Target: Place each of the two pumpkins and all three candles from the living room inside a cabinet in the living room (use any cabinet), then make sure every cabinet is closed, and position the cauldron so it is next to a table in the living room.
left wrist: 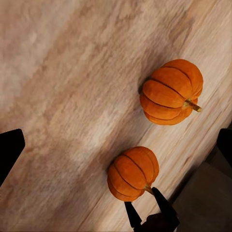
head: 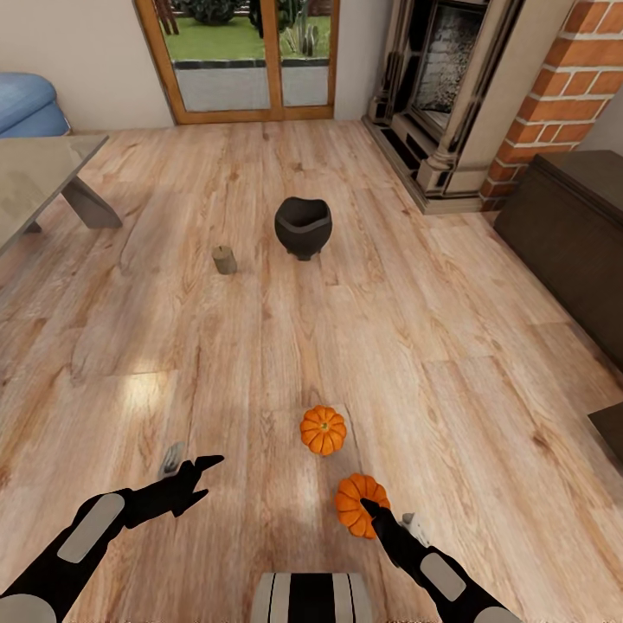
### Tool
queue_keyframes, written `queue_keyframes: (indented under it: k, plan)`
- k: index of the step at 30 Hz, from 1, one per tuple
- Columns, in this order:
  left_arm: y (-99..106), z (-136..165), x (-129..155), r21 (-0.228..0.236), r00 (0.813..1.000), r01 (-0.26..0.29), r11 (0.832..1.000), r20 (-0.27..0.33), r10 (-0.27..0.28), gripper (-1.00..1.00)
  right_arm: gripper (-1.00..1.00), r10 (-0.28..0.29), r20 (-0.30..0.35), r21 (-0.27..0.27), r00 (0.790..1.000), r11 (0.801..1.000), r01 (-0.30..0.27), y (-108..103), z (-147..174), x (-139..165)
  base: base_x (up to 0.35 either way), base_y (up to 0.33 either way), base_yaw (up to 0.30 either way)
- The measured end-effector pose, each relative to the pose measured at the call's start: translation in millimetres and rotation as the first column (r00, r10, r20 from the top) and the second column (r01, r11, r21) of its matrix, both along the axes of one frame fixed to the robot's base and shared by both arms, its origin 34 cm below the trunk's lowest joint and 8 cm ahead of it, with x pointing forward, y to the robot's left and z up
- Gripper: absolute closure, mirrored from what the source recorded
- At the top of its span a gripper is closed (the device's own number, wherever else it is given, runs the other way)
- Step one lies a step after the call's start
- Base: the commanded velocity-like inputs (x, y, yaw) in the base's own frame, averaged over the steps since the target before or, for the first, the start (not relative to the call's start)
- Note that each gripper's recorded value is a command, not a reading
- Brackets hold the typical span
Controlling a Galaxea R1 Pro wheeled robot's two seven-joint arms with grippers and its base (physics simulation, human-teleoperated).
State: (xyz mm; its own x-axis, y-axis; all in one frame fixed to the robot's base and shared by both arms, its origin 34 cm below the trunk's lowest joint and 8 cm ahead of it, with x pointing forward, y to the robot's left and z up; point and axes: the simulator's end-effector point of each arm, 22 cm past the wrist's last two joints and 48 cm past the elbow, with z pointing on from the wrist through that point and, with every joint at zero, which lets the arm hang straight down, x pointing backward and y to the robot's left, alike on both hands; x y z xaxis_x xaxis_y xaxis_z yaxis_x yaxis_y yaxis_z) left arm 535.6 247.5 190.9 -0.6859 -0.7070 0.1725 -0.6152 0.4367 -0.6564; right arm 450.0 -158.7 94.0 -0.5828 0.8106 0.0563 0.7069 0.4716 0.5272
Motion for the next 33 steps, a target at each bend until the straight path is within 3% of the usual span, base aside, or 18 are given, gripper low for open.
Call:
queue_keyframes:
  k: [33]
  plan:
    - [-1.2,-13.9,-9.4,0.001,1.0,0.005,1.0,-0.029,-0.005,-1.0,-1.0,-0.001,-0.029,0.0,1.0,1.0,0.001,-0.5,-11.1,-11.5,0.014,0.0,0.0]
